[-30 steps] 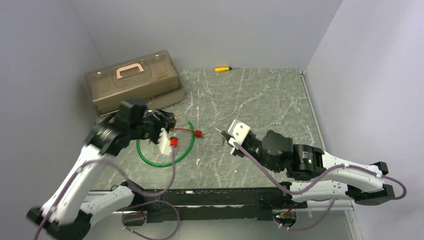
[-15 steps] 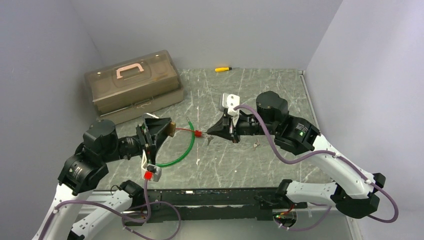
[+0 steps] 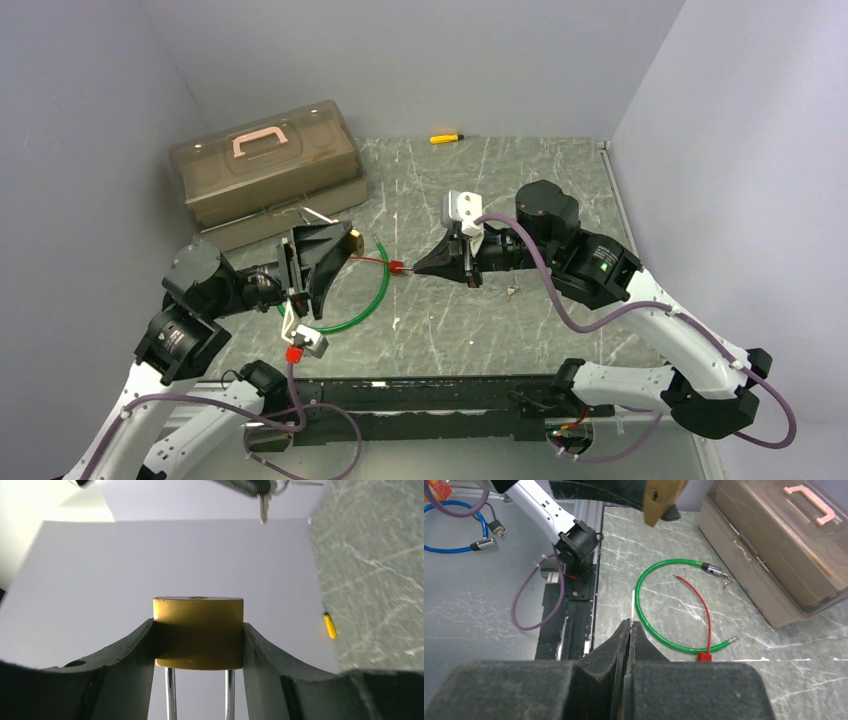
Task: Unlock with the key
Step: Pick up the lock from the center of the board.
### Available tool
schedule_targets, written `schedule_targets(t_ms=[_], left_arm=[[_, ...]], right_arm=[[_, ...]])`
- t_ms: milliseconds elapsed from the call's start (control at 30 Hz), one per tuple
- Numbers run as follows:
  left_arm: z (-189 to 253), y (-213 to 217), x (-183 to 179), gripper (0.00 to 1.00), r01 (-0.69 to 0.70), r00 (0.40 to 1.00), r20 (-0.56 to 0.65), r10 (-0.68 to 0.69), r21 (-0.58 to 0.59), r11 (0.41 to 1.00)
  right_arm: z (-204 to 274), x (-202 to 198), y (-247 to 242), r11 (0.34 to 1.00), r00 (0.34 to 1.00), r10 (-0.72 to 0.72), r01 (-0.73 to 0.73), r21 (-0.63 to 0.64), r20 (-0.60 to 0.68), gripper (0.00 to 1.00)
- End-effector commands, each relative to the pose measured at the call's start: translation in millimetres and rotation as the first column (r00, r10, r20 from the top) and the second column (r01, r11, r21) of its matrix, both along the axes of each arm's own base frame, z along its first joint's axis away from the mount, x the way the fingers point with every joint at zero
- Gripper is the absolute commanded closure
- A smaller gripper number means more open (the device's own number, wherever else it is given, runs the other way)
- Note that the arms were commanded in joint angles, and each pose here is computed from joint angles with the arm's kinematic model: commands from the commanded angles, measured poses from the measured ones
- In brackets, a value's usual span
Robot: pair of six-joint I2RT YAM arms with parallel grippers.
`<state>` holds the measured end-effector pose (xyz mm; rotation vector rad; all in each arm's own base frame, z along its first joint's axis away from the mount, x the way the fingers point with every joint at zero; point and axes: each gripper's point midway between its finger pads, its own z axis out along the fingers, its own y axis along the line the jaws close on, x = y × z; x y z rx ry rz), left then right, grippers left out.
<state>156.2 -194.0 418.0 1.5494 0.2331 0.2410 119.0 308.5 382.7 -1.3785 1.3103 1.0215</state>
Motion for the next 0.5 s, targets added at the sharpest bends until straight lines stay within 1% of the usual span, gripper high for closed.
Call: schedule_targets(t_ms=[0, 67, 133, 467], left_arm=[[55, -7, -46, 1.0, 0.17, 0.939, 0.314, -0.144, -0.058, 0.984], [55, -11, -54, 1.0, 0.196, 0.922, 0.348, -0.171, -0.036, 0.98], [57, -15, -59, 1.0, 0.216, 0.913, 0.361, -0.187, -0.041, 0.975], [60, -25, -70, 1.0, 0.307, 0.896, 0.359, -0.262, -0.075, 0.949]], right_arm=[[32, 0, -5, 0.994, 0.992, -0.009, -0.005, 0.112, 0.123, 1.0], [36, -1, -7, 0.991, 0.99, -0.012, -0.008, 0.134, 0.143, 1.0], [38, -4, -7, 0.989, 0.988, -0.001, -0.022, 0.144, 0.153, 1.0], [39, -12, -19, 0.985, 0.98, 0.002, -0.036, 0.166, 0.2, 1.0]])
